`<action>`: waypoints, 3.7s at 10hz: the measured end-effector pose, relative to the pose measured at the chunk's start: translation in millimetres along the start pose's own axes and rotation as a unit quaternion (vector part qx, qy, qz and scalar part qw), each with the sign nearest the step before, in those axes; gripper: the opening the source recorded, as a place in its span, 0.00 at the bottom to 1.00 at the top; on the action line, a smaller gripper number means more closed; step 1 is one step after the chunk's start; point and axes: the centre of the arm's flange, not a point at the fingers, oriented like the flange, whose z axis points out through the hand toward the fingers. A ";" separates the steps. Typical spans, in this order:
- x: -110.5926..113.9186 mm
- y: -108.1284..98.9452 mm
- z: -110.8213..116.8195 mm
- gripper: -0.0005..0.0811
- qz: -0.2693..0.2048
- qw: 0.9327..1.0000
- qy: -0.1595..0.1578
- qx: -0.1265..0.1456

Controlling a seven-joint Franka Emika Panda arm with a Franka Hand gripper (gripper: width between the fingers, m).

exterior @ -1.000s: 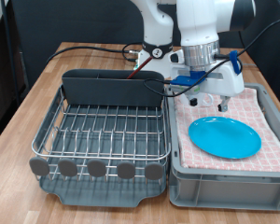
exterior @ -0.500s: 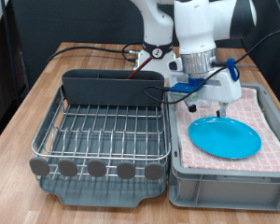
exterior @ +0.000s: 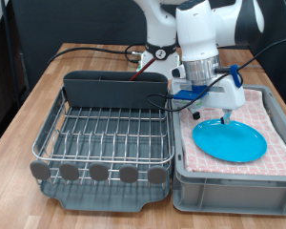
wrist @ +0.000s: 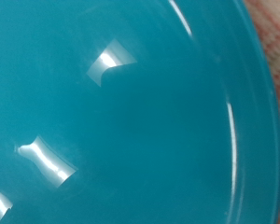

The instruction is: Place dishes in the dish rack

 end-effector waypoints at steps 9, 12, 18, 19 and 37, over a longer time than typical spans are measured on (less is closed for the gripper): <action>-4.9 -18.9 15.5 0.99 -0.012 1.000 -0.013 0.006; -8.0 -23.0 16.9 0.99 -0.017 1.000 -0.012 0.014; -8.6 -22.8 18.6 0.67 -0.011 1.000 -0.013 0.012; -8.9 -22.6 18.9 0.45 -0.010 1.000 -0.013 0.012; -23.9 -38.9 -91.0 0.03 0.055 0.986 0.098 -0.122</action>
